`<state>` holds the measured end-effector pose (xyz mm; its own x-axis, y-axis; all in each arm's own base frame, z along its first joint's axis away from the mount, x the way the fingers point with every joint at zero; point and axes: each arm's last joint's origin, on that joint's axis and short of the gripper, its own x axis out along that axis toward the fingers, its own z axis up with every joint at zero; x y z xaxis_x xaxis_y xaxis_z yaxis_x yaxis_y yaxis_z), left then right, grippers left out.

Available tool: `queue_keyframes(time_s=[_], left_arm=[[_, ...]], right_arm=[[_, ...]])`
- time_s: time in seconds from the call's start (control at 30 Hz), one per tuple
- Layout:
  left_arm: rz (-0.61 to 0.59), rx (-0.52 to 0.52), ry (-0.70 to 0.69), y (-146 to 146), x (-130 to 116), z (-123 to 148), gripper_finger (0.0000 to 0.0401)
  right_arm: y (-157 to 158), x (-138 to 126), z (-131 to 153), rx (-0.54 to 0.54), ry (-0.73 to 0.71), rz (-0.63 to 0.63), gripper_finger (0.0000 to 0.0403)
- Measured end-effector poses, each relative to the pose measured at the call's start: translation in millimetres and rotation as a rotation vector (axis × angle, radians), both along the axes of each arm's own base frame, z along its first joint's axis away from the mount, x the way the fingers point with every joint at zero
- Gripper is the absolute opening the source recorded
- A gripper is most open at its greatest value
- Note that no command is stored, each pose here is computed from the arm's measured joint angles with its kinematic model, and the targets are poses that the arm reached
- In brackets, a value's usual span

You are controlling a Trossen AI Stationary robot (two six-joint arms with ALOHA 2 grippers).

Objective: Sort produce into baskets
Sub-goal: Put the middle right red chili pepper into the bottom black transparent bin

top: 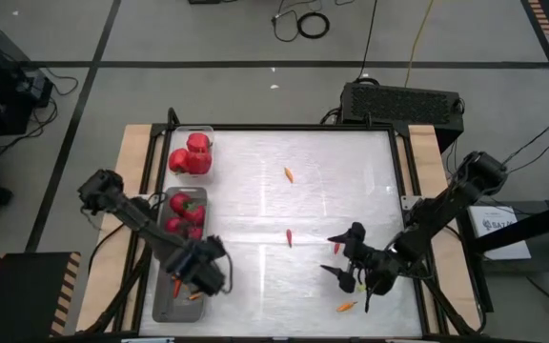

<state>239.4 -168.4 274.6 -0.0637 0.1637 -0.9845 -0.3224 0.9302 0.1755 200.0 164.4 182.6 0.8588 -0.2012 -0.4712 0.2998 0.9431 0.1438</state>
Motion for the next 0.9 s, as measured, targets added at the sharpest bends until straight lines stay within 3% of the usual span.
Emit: queue_keyframes(time_s=[0.37,0.53,0.77,0.9], left_arm=[[-0.101,-0.178,0.116,-34,-28,-42,0.0038],[-0.039,-0.123,0.131,-33,-35,-51,0.0038],[-0.03,-0.12,0.13,-31,-34,-52,0.0039],[-0.023,-0.119,0.129,-28,-31,-51,0.0065]], right_arm=[[-2,29,-4,-0.029,-0.101,0.002,0.0384],[-5,36,-10,-0.022,-0.075,0.012,0.0384],[-7,40,-10,0.015,-0.075,0.044,0.0384],[-7,41,-9,0.005,-0.076,0.053,0.0384]])
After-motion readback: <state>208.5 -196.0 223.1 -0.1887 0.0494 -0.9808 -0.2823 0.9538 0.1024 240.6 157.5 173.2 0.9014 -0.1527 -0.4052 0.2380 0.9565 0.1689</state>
